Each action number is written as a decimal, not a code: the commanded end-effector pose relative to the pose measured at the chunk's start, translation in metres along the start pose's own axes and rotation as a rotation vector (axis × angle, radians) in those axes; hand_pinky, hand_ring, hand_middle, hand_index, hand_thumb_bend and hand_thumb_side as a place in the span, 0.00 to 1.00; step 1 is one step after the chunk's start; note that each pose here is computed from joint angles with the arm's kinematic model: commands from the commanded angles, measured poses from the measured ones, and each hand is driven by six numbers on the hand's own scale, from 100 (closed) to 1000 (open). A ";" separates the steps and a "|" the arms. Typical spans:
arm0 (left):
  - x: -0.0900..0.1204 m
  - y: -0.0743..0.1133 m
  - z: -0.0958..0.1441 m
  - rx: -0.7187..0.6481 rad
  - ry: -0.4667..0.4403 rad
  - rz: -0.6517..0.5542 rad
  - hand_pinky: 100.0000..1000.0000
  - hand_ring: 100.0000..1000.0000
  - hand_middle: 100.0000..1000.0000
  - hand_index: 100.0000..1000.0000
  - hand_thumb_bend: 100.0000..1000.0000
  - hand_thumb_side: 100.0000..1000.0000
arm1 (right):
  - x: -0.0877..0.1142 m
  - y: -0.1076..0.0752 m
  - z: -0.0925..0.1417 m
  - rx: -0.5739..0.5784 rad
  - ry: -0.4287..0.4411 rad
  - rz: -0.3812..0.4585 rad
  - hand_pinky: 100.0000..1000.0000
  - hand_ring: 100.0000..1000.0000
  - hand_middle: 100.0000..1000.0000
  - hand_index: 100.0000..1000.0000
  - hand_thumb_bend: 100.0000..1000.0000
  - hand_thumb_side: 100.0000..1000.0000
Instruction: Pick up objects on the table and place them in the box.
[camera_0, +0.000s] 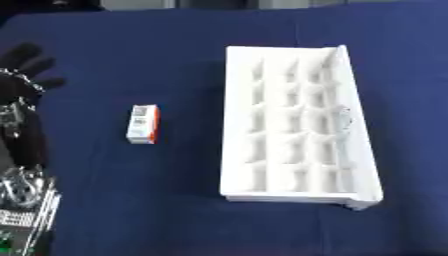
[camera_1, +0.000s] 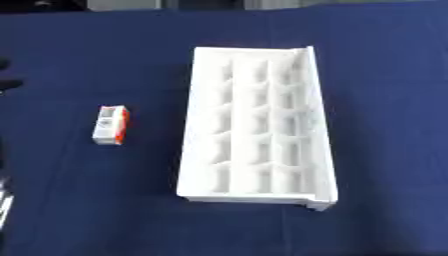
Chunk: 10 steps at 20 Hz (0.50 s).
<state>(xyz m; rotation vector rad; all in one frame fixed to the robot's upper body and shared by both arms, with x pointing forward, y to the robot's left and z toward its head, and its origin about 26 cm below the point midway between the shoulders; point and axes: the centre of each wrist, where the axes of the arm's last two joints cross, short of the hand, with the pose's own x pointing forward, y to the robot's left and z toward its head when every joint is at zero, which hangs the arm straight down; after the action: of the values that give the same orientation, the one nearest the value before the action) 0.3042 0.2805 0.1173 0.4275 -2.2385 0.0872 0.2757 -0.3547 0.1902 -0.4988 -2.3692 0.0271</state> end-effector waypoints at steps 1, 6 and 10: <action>0.005 0.007 -0.007 -0.002 -0.009 -0.095 0.59 0.75 0.75 0.80 0.95 0.90 | 0.007 0.000 -0.005 0.007 -0.035 -0.001 0.56 0.62 0.66 0.78 0.00 0.95; 0.008 0.016 -0.011 -0.039 0.070 -0.491 0.62 0.75 0.76 0.80 1.00 0.82 | 0.007 0.000 -0.005 0.008 -0.032 -0.002 0.56 0.62 0.66 0.78 0.00 0.95; 0.013 0.011 -0.009 -0.071 0.127 -0.679 0.62 0.75 0.76 0.77 1.00 0.81 | 0.007 0.000 -0.005 0.009 -0.032 -0.004 0.56 0.62 0.66 0.78 0.00 0.95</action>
<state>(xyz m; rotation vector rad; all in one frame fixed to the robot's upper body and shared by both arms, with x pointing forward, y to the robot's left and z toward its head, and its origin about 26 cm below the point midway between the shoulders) 0.3019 0.2884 0.1255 1.0136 -1.8803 -0.2841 0.2757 -0.3546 0.1901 -0.4971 -2.3661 0.0292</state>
